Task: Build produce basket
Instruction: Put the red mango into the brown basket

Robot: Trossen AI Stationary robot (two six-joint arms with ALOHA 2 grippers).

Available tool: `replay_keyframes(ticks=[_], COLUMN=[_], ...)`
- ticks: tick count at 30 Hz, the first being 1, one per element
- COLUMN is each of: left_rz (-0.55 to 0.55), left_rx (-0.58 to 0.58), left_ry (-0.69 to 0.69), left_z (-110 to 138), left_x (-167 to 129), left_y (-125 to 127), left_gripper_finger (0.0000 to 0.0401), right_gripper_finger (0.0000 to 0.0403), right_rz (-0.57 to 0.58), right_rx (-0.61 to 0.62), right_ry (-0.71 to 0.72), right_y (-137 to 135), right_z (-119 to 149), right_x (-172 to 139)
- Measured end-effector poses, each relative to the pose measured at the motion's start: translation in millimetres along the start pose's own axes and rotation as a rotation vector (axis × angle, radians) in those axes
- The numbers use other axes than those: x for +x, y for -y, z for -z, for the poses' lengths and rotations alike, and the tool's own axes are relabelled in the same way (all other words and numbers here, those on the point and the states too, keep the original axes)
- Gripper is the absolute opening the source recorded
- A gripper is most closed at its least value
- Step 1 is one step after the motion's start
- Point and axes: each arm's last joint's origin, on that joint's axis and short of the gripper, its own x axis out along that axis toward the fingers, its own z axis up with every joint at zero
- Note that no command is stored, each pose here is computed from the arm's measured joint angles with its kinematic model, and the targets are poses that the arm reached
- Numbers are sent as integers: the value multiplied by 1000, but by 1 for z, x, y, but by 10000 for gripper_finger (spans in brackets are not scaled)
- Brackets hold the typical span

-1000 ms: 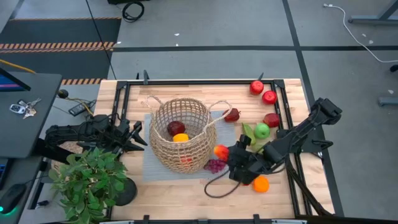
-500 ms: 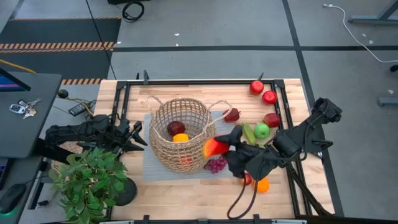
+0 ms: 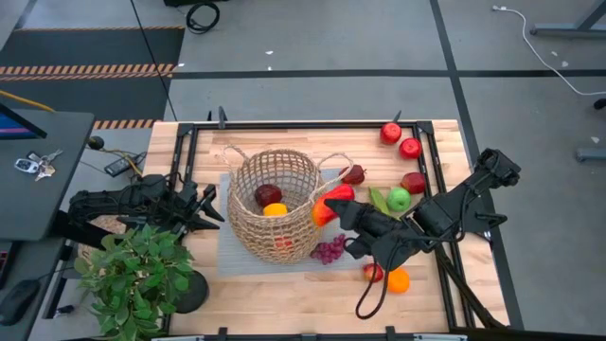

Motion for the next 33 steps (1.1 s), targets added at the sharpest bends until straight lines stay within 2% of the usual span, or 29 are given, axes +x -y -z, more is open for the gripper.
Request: replay_keyframes(ticks=[8,11,13,17,21,28,33], left_rz=[0,0,0,0,0,0,0], left_rx=[0,0,0,0,-1,0,-1], left_ry=[0,0,0,0,0,0,0], left_z=[0,0,0,0,0,0,0], left_x=[0,0,0,0,0,0,0], left_y=[0,0,0,0,0,0,0], left_gripper_finger=[121,121,121,121,121,121,121], right_gripper_finger=[288,288,288,288,288,288,288], right_rz=[0,-1,-7,-49,-106,-235,-321], right_rx=[-9,83,242,693,1072,1625,1954], right_ry=[2,7,30,90,119,145,144], right_y=[0,0,1,2,1,1,2], right_z=[0,0,0,0,0,0,-1], right_x=[0,0,1,5,9,12,14])
